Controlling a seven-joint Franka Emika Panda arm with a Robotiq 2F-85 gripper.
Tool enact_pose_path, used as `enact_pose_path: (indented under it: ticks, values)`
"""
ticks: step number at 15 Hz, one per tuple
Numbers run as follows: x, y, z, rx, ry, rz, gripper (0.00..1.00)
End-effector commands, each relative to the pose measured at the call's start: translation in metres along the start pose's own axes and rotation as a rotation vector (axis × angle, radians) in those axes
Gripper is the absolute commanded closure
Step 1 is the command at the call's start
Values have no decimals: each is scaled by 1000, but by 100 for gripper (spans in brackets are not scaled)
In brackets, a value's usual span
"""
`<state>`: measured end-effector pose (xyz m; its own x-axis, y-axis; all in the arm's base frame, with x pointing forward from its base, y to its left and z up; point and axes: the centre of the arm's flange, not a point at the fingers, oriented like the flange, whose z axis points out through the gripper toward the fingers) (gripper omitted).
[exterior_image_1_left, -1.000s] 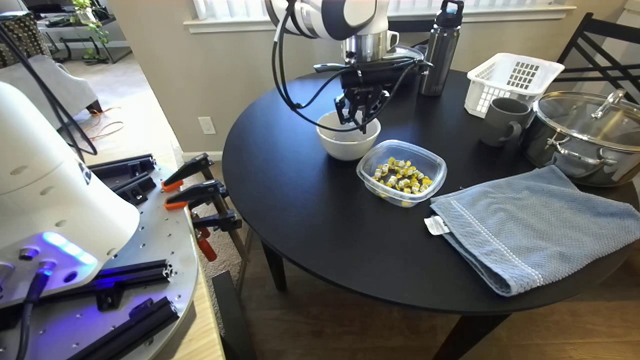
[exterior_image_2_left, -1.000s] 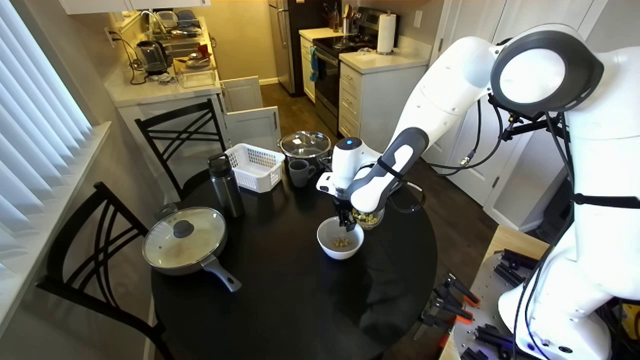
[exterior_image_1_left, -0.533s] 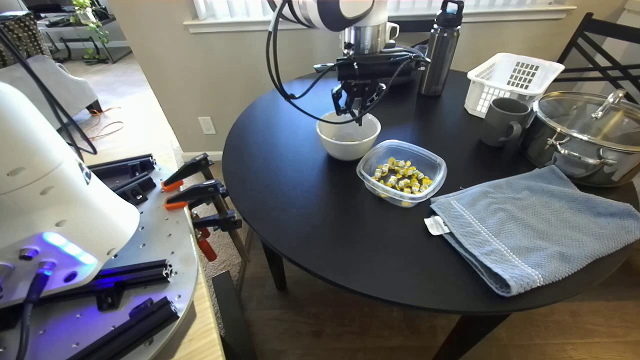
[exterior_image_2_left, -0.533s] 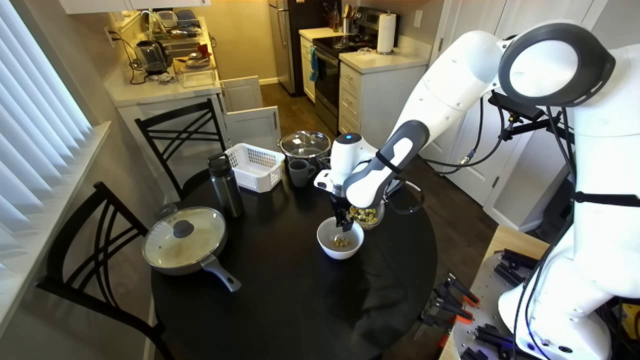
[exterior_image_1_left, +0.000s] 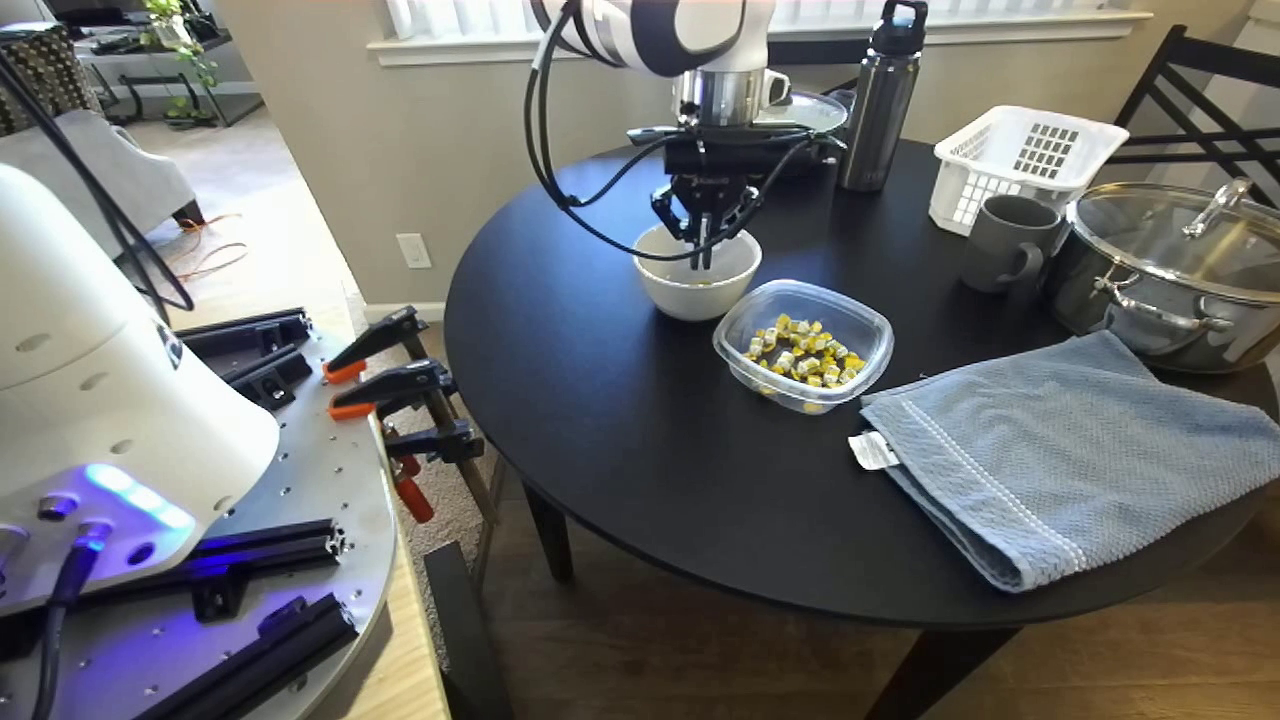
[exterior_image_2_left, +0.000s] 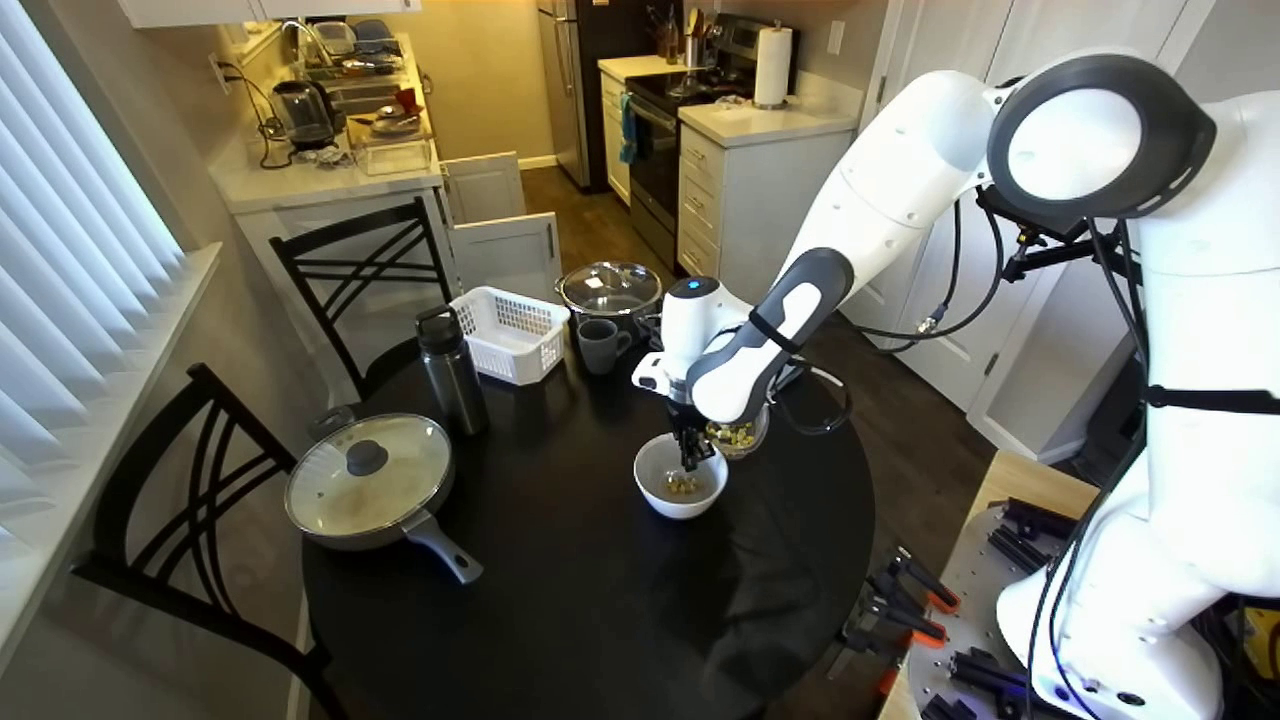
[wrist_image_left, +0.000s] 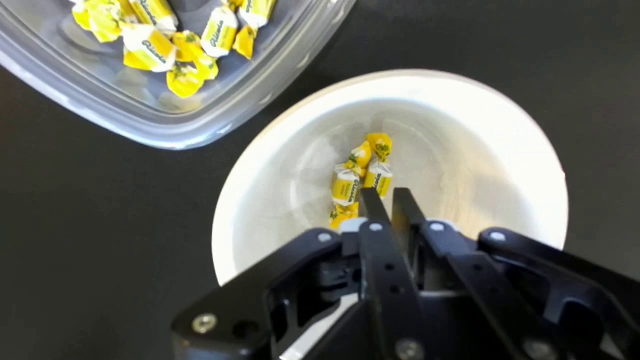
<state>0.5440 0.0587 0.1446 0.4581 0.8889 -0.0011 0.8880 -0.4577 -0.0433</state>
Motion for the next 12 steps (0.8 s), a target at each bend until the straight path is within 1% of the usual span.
enact_pose_path:
  ticks: [1, 2, 3, 4, 5, 6, 7, 8, 10, 12]
  values:
    - [-2, -4, 7, 12, -22, -9, 58]
    - [-2, -3, 10, 14, -26, -10, 53]
    - [-2, -3, 12, 17, -30, -10, 67]
    - [-2, -3, 15, 17, -36, -10, 75]
    - [-2, -3, 19, 21, -42, -9, 76]
    - [-2, -3, 21, 22, -46, -10, 73]
    - [-2, -3, 24, 25, -48, -10, 73]
    - [-2, -3, 25, 26, -50, -12, 69]
    - [0, -2, 28, 30, -51, -14, 65]
    - [2, -2, 32, 34, -56, -15, 58]
